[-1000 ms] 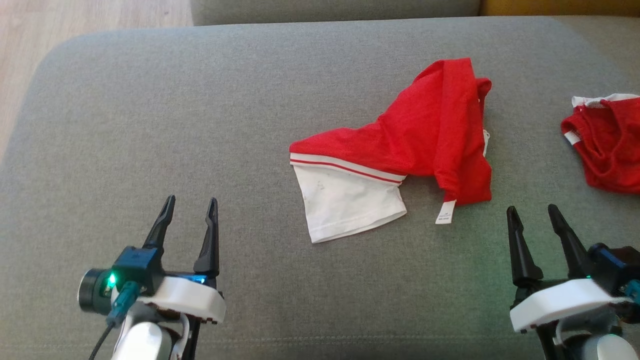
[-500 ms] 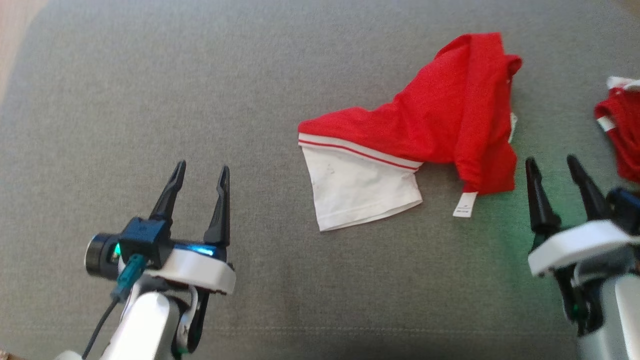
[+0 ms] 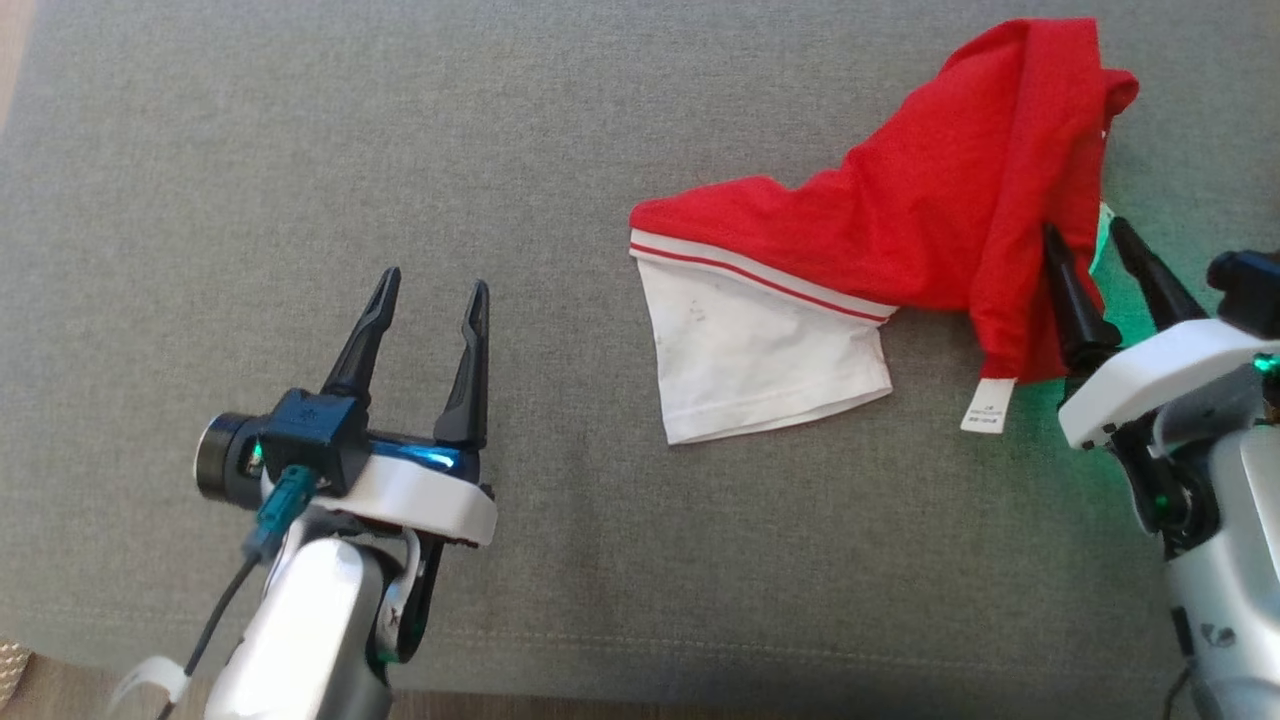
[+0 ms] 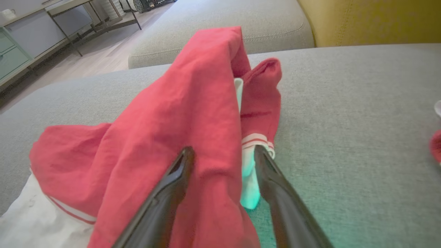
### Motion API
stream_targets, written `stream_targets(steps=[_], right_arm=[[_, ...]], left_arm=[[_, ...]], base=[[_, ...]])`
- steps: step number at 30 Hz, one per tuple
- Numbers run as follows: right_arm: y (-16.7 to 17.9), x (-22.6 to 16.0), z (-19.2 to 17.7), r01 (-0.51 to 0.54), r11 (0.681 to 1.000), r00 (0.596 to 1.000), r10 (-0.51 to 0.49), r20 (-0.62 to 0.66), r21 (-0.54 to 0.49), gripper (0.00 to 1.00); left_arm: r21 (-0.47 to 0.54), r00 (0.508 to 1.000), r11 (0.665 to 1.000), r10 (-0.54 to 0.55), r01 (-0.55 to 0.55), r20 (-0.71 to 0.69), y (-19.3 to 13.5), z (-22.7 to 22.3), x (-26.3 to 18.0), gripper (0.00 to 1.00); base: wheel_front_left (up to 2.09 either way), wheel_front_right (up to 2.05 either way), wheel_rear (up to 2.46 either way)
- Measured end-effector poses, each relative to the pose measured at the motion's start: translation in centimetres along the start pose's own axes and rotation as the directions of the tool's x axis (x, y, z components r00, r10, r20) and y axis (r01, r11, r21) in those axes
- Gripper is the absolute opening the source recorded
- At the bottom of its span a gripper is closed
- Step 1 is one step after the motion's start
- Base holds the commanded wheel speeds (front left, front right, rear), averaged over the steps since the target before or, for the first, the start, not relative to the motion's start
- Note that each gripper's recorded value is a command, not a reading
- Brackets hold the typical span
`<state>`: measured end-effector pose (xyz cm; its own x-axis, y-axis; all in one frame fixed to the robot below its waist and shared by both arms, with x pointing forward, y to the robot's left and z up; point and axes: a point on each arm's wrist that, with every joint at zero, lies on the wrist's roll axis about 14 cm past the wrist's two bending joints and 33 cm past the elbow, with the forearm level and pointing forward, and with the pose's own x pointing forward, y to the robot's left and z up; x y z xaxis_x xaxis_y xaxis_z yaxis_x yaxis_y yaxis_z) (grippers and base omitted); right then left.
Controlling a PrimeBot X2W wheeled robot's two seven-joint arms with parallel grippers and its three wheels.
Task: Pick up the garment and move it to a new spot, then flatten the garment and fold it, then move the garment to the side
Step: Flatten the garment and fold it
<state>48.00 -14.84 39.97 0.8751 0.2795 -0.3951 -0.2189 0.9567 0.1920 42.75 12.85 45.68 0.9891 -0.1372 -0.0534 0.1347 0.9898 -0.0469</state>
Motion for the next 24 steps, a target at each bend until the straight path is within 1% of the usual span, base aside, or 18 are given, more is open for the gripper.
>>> stream_targets(steps=[2,11,15,20,24], right_arm=[[0.1,0.2,0.1,-0.013,1.0,1.0,0.013,-0.004,-0.012,0.0],[-0.1,0.0,2.9,-0.021,0.999,0.996,0.025,0.086,-0.05,0.0],[-0.6,0.4,5.3,-0.009,0.997,0.99,0.019,0.136,-0.071,0.0],[-0.2,1.6,8.9,-0.022,0.993,0.981,0.044,0.19,-0.118,0.0],[0.8,3.1,9.9,-0.047,0.99,0.981,0.071,0.181,-0.132,0.0]], left_arm=[[-0.002,1.0,1.0,0.004,-0.004,-0.006,0.1,-0.2,-0.1,1.0],[-0.013,1.0,1.0,0.007,-0.007,-0.005,-0.2,-0.2,0.0,1.0],[-0.014,1.0,1.0,0.004,-0.004,-0.008,-0.3,-0.4,0.2,1.0],[-0.019,1.0,1.0,0.007,-0.007,0.0,0.0,-0.2,0.5,1.0],[-0.016,1.0,1.0,0.017,-0.017,0.0,0.2,-0.2,0.6,1.0]], base=[[0.0,0.0,0.0],[0.0,0.0,0.0],[0.0,0.0,0.0],[0.0,0.0,0.0],[0.0,0.0,0.0]])
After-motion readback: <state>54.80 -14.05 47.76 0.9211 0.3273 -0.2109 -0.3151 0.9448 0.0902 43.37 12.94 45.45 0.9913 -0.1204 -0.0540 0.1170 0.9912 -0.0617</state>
